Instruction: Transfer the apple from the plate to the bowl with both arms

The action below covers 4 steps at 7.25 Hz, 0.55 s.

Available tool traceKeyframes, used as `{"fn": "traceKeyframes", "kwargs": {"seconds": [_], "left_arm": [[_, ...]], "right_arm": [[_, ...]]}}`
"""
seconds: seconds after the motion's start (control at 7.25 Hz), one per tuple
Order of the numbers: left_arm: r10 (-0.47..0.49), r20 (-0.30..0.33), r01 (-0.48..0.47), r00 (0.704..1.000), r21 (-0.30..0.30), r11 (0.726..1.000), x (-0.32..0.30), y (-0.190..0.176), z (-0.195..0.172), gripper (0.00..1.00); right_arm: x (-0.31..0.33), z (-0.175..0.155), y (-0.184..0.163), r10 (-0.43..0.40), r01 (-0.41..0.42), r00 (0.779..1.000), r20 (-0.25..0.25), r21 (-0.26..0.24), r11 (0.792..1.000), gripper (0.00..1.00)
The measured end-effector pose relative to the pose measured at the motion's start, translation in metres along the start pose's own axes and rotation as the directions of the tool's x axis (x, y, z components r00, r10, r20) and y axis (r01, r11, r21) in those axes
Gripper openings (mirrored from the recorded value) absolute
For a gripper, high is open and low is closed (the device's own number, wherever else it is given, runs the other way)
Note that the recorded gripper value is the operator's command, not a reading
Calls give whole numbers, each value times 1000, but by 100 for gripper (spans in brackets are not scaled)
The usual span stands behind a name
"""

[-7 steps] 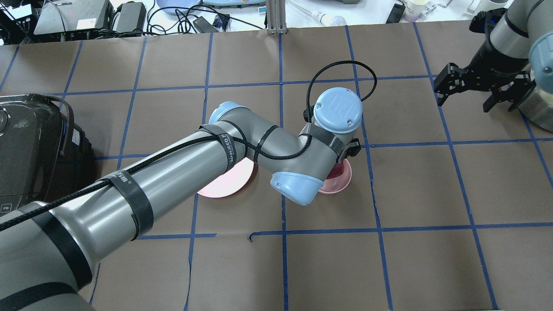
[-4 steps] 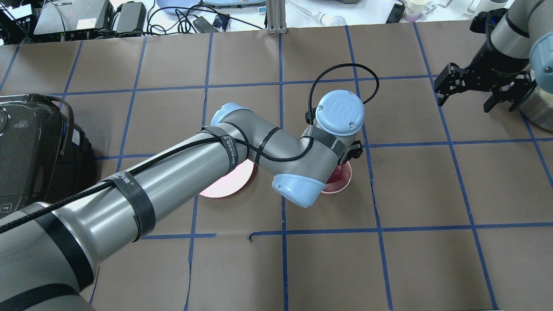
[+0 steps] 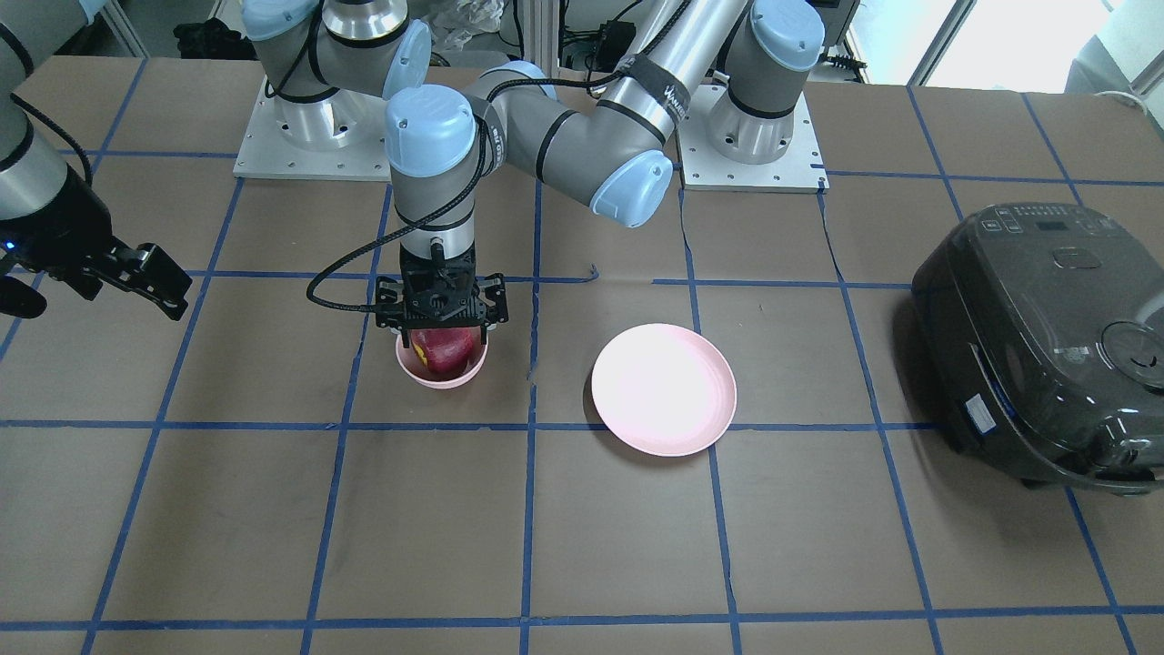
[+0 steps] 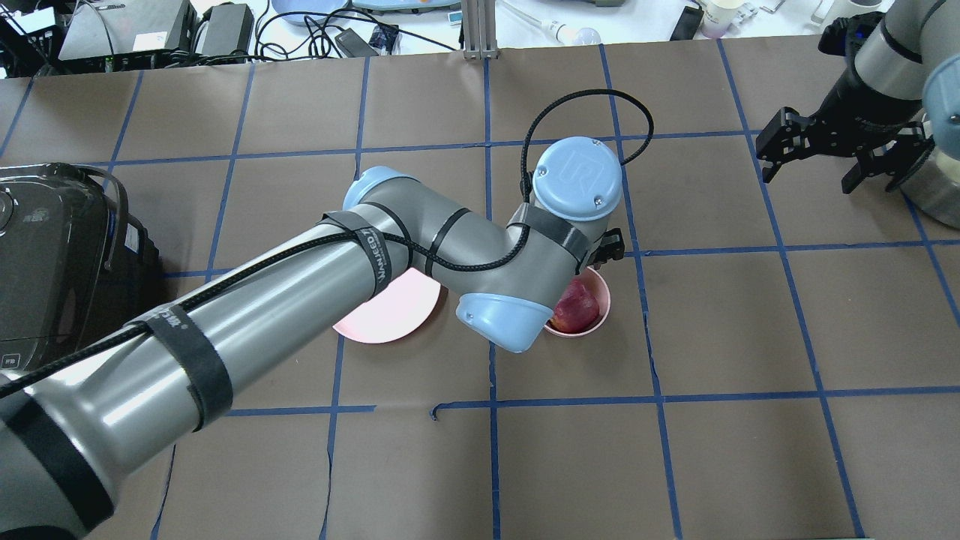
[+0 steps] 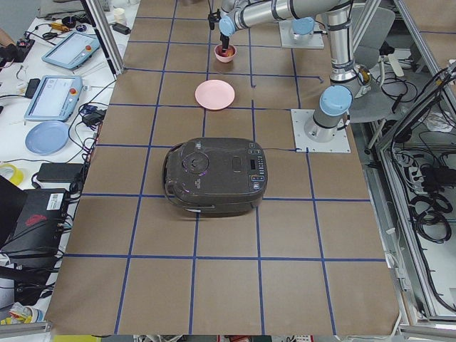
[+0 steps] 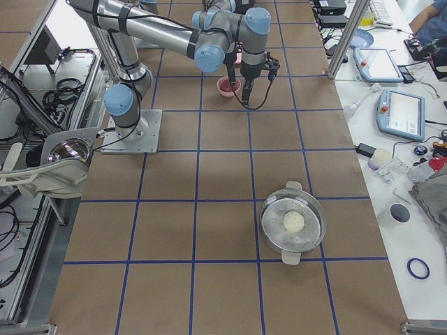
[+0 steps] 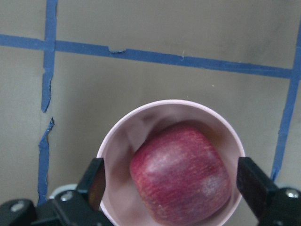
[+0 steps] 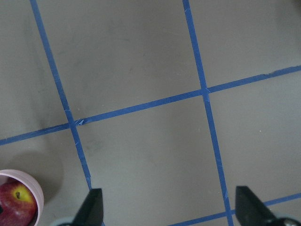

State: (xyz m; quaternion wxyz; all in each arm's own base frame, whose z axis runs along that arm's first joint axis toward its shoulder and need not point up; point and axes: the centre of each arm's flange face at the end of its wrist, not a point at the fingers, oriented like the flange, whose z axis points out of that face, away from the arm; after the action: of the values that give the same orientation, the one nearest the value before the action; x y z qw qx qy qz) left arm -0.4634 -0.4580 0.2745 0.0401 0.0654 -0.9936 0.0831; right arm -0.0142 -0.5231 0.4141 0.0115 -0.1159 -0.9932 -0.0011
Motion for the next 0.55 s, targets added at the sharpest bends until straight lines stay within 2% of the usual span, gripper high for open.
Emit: {"fn": "traceKeyframes", "kwargs": {"seconds": [0.28, 0.55], "left_arm": [[66, 23, -66, 998, -10, 998, -45, -29, -53, 100], [114, 57, -112, 992, -41, 993, -129, -75, -120, 100]], "right_arm": [[-5, -14, 3, -10, 10, 1000, 1, 19, 1000, 100], [-35, -31, 12, -69, 69, 998, 2, 28, 997, 100]]}}
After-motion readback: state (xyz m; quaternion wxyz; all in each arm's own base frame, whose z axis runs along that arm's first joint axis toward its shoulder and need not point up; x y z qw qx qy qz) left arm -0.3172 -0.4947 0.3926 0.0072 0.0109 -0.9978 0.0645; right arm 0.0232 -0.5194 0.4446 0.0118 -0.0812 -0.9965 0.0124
